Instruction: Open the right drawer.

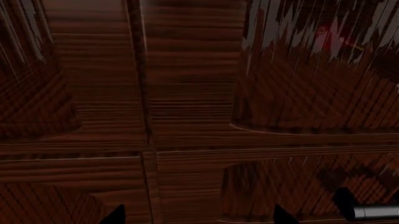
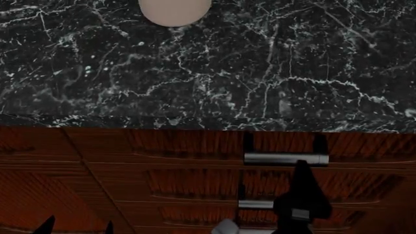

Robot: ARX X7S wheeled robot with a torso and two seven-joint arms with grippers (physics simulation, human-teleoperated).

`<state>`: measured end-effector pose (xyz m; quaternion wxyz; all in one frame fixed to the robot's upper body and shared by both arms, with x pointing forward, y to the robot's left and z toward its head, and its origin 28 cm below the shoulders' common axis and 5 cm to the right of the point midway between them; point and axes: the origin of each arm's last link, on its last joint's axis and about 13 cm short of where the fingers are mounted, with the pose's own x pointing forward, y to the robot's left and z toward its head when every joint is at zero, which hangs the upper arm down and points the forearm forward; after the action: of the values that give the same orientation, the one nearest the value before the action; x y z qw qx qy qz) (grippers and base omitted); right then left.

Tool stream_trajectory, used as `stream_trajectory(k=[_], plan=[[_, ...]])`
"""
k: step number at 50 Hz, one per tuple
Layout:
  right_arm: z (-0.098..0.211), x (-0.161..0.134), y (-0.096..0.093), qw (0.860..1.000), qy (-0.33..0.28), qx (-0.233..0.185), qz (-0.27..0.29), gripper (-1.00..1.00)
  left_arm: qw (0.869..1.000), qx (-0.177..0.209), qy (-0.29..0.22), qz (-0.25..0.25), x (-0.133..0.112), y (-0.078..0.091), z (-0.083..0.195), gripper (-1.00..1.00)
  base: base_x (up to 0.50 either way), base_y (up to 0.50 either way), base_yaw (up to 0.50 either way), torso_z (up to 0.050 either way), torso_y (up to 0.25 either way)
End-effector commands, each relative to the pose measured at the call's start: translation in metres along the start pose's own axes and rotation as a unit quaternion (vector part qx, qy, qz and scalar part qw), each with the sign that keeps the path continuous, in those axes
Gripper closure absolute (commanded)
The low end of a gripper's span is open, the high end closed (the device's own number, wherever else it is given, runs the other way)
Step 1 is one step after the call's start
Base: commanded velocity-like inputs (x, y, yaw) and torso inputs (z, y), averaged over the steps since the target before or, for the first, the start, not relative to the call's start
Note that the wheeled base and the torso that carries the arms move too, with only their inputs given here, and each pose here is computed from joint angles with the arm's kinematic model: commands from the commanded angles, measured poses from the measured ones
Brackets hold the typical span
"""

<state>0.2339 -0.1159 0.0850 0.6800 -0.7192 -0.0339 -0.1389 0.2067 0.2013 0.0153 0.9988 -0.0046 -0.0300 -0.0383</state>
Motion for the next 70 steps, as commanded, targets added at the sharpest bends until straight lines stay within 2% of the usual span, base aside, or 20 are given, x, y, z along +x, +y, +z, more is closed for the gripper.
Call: stream_trajectory(k=[1,6,8,26,49,57,61,63,68,69,70], plan=[[0.002,0.004,0.005,0.999,-0.009,-0.031,-0.006,-1.00,1.000,0.001,0.000,0.000,0.000,0.000,0.000,-1.00,0.00,0.00,0.00,0.000,0.000],[0.004,0.008,0.006,0.999,-0.019,-0.040,-0.005,-1.00,1.000,0.002,0.000,0.000,0.000,0.000,0.000,-1.00,0.00,0.00,0.00,0.000,0.000],[0.003,0.012,-0.002,0.999,-0.021,-0.039,-0.005,-1.00,1.000,0.005,0.000,0.000,0.000,-0.001,0.000,-1.00,0.00,0.00,0.00,0.000,0.000],[0.006,0.019,0.003,0.999,-0.031,-0.033,0.008,-1.00,1.000,0.007,0.002,0.001,0.001,-0.001,0.000,-1.00,0.00,0.00,0.00,0.000,0.000],[0.008,0.026,0.024,0.998,-0.035,-0.048,0.026,-1.00,1.000,0.009,0.001,-0.001,0.001,-0.001,-0.001,-1.00,0.00,0.00,0.00,0.000,0.000],[0.008,0.039,0.023,0.998,-0.032,-0.055,0.021,-1.00,1.000,0.009,0.001,0.000,0.000,-0.001,-0.001,-1.00,0.00,0.00,0.00,0.000,0.000],[0.008,0.042,0.030,0.997,-0.033,-0.061,0.018,-1.00,1.000,0.010,0.002,-0.001,0.000,-0.001,-0.001,-1.00,0.00,0.00,0.00,0.000,0.000],[0.009,0.046,0.024,0.997,-0.036,-0.062,0.021,-1.00,1.000,0.010,0.002,-0.001,0.000,-0.001,-0.001,-1.00,0.00,0.00,0.00,0.000,0.000],[0.009,0.047,0.027,0.997,-0.036,-0.065,0.027,-1.00,1.000,0.011,0.003,-0.002,0.001,-0.002,-0.001,-1.00,0.00,0.00,0.00,0.000,0.000],[0.009,0.045,0.035,0.997,-0.036,-0.066,0.028,-1.00,1.000,0.012,0.003,-0.002,0.000,-0.002,-0.001,-1.00,0.00,0.00,0.00,0.000,0.000],[0.009,0.046,0.032,0.997,-0.037,-0.067,0.029,-1.00,1.000,0.012,0.003,-0.002,0.000,-0.002,-0.001,-1.00,0.00,0.00,0.00,0.000,0.000]])
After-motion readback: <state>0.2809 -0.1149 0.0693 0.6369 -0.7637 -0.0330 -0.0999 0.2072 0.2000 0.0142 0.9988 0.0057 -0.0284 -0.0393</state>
